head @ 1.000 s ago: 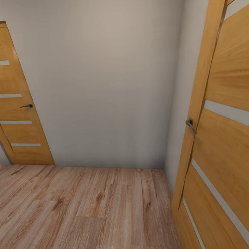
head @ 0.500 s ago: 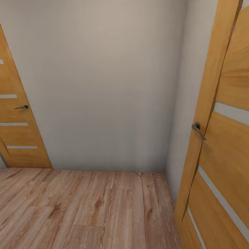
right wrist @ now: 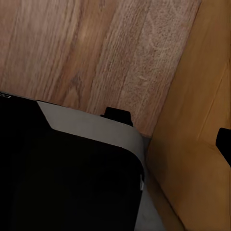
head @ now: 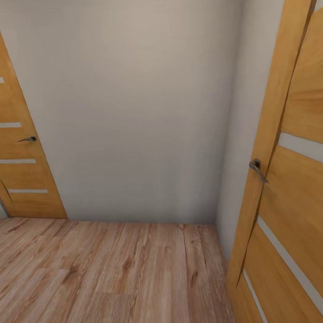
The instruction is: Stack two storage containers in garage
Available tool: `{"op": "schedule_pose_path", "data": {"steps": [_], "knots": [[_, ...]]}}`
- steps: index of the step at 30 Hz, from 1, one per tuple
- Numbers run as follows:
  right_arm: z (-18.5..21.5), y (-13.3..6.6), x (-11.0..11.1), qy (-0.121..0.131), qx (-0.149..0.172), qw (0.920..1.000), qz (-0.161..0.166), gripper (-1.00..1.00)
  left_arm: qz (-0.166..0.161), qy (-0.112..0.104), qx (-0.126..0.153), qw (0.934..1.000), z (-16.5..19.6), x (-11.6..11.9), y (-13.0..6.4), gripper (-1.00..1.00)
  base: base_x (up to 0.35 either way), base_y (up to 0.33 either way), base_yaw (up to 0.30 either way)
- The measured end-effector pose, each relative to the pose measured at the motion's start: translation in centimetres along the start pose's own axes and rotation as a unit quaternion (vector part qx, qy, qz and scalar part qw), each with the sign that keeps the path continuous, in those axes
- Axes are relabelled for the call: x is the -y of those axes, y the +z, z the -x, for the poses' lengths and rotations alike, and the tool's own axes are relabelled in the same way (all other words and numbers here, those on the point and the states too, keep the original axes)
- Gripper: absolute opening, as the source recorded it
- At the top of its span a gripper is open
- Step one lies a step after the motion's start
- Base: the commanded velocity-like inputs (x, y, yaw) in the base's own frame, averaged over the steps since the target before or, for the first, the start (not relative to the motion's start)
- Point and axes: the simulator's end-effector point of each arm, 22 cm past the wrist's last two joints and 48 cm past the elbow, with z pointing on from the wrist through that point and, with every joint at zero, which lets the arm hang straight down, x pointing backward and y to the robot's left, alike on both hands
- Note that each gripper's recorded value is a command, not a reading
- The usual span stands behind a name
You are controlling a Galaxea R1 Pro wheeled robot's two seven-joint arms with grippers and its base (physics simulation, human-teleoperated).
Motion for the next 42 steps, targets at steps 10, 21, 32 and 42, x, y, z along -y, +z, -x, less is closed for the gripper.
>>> {"op": "schedule_pose_path", "data": {"steps": [10,21,32,42], "knots": [[0.0,0.0,0.18,-0.001,0.001,1.0,-0.001,1.0,0.0,0.001,-0.002,1.0,-0.09,-0.09,-0.01,1.0,0.298,0.0,0.0],[0.05,-0.01,0.19,0.0,0.002,1.0,-0.002,1.0,0.0,0.001,-0.003,1.0,-0.15,-0.14,-0.01,1.0,0.322,0.0,0.0],[0.1,-0.05,-0.54,0.001,0.0,1.0,0.002,1.0,0.001,0.001,-0.003,1.0,-0.15,-0.16,-0.01,1.0,0.322,0.0,0.0],[0.05,-0.04,-0.53,0.002,-0.001,1.0,0.002,1.0,0.001,0.001,-0.003,1.0,-0.16,-0.16,-0.01,1.0,0.322,0.0,0.194]]}}
